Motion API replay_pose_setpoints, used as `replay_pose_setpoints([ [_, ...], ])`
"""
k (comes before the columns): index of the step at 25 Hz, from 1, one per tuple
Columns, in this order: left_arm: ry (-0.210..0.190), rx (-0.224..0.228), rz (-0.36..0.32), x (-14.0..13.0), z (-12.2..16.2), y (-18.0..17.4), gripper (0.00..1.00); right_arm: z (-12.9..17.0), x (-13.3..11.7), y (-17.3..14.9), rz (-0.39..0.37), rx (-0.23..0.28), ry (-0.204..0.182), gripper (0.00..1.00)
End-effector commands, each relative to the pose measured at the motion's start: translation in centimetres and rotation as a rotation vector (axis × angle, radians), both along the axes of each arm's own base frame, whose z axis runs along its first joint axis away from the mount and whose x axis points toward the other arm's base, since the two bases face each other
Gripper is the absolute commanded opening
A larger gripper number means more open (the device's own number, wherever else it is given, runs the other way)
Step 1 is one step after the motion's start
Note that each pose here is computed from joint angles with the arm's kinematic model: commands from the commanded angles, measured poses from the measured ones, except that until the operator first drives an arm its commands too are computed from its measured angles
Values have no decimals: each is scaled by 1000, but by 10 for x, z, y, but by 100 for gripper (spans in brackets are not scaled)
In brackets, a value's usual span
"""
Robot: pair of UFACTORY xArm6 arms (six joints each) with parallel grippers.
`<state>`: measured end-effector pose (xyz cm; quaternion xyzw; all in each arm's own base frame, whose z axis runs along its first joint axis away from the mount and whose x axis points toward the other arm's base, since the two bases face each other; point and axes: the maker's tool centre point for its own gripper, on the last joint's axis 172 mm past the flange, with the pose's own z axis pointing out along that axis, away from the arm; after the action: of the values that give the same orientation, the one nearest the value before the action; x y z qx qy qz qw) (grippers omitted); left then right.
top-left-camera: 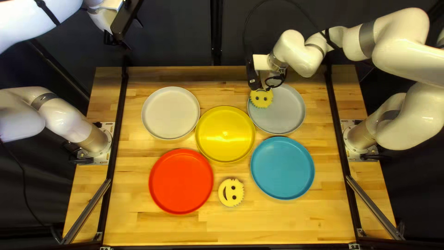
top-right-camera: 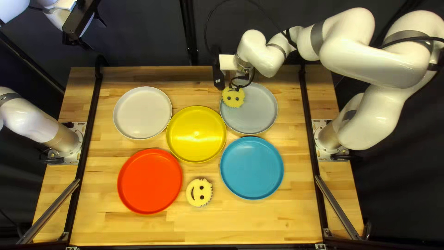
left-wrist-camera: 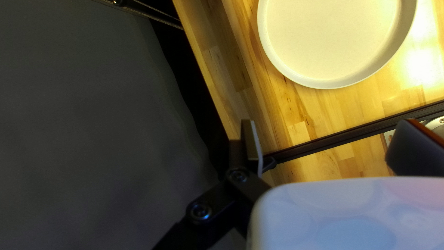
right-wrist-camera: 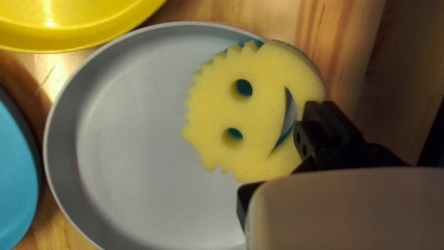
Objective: Pick up sponge and scrub the plate
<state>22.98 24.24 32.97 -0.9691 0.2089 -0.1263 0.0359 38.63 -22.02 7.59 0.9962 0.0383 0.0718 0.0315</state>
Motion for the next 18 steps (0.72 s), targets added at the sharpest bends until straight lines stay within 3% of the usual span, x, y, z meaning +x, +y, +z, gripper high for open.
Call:
replay_pose_setpoints([
  [1,0,0,0,0,0,0,100,5,-6,6,-14,-12,7,0],
  [18,0,0,0,0,0,0,100,6,-8,16,-15,-15,8,0],
])
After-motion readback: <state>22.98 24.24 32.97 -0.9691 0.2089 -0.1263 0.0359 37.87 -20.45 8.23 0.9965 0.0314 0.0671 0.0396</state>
